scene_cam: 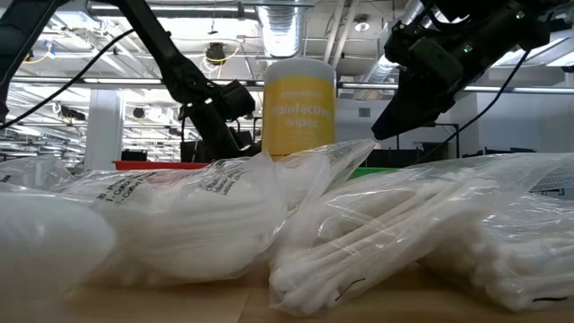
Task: Pick & Place Travel size toiletries
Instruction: Put the silver nail cutter into the right green bin
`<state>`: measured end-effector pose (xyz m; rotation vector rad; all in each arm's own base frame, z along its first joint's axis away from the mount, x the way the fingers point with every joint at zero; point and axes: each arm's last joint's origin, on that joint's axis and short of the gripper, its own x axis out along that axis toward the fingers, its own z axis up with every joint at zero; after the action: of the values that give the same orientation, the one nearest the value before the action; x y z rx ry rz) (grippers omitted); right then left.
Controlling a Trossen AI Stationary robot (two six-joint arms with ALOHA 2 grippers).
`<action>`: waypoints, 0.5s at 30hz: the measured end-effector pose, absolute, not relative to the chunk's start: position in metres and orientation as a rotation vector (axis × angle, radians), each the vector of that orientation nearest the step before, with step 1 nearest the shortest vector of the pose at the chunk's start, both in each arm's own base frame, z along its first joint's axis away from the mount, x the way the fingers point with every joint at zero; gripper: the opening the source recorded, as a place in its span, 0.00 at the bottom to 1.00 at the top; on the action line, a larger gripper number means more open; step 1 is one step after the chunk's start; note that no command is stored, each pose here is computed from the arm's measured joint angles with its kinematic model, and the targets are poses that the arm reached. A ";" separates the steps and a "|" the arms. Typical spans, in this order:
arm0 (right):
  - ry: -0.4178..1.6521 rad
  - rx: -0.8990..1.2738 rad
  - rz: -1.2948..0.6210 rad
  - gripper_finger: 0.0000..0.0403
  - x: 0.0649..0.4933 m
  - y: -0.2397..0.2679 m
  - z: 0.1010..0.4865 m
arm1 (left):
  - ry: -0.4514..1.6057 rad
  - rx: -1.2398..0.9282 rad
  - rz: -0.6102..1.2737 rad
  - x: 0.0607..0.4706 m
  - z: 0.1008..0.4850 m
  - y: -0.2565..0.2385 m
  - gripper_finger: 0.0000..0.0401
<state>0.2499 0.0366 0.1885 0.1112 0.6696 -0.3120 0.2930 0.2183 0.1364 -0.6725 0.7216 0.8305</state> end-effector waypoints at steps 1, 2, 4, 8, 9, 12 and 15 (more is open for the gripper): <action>0.669 0.111 -0.312 0.39 0.250 0.037 0.189 | 0.726 -0.674 0.831 0.293 0.135 0.218 0.32; 0.669 0.111 -0.312 0.39 0.250 0.037 0.189 | 0.724 -0.673 0.831 0.293 0.135 0.218 0.32; 0.669 0.111 -0.312 0.39 0.250 0.037 0.189 | 0.721 -0.672 0.831 0.294 0.135 0.218 0.32; 0.669 0.111 -0.312 0.39 0.250 0.037 0.189 | 0.719 -0.674 0.831 0.294 0.135 0.218 0.32; 0.669 0.111 -0.312 0.39 0.250 0.037 0.189 | 0.718 -0.676 0.831 0.295 0.135 0.217 0.32; 0.669 0.111 -0.312 0.39 0.250 0.037 0.189 | 0.704 -0.691 0.838 0.296 0.135 0.216 0.32; 0.669 0.111 -0.312 0.39 0.250 0.037 0.189 | 0.696 -0.691 0.832 0.299 0.138 0.215 0.32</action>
<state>0.2499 0.0366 0.1885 0.1113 0.6693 -0.3120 0.2994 0.2149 0.1379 -0.6907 0.6956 0.8319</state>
